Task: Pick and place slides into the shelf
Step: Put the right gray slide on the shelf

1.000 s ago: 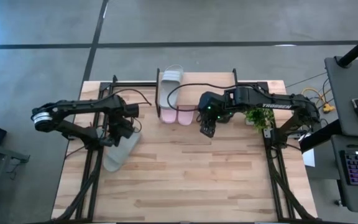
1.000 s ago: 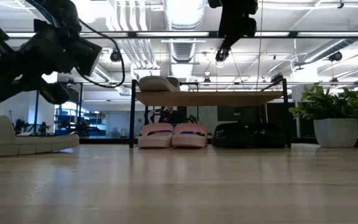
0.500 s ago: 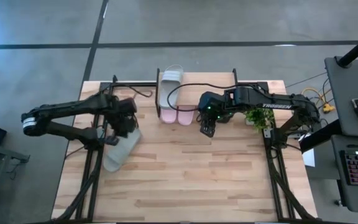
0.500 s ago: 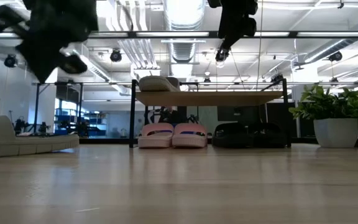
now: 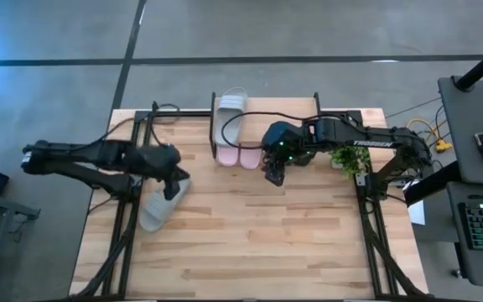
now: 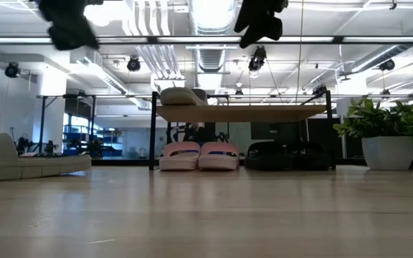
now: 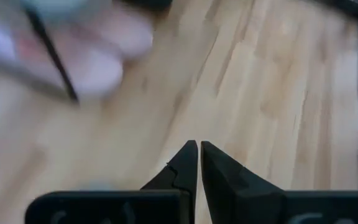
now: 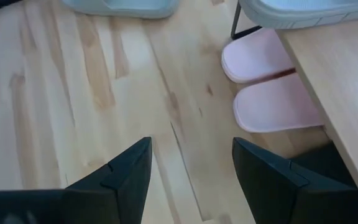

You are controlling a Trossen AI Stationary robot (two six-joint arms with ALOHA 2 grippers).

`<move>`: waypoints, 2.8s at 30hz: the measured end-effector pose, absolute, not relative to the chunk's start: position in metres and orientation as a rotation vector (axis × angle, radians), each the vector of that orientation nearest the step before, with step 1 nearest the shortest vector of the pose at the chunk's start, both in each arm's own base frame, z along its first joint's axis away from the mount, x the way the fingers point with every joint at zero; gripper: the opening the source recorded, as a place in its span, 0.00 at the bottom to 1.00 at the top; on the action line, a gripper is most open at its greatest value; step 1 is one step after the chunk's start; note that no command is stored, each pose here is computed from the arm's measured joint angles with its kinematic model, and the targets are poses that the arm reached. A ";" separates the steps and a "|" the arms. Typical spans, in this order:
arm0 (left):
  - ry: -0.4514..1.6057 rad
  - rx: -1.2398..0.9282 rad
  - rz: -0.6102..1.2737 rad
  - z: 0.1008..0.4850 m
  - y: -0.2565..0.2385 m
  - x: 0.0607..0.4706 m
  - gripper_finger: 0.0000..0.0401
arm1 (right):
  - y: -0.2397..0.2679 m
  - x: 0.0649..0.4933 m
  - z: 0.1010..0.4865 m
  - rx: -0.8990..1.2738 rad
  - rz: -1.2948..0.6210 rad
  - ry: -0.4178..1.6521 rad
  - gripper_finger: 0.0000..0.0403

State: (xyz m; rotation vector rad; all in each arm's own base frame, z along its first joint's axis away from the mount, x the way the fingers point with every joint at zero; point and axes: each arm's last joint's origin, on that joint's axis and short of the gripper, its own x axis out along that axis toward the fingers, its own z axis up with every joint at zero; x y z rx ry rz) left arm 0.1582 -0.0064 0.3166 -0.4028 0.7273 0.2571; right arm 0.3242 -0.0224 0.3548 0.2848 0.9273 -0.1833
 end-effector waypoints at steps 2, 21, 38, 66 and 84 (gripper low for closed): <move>0.845 -0.500 0.328 0.305 -0.012 0.158 0.01 | -0.022 0.324 0.354 0.279 -0.179 0.935 0.53; 1.610 -0.358 1.007 0.187 -0.024 0.207 0.01 | -0.012 0.322 0.350 0.186 -0.115 0.976 0.53; 1.393 -0.536 0.693 0.168 -0.069 0.261 0.02 | -0.012 0.315 0.346 0.174 -0.125 1.060 0.53; 1.091 -0.388 1.352 0.207 -0.103 0.203 0.00 | -0.012 0.327 0.353 0.120 -0.088 0.916 0.53; 0.515 -0.726 0.480 0.288 -0.139 0.248 0.00 | -0.012 0.327 0.353 0.130 -0.095 0.923 0.53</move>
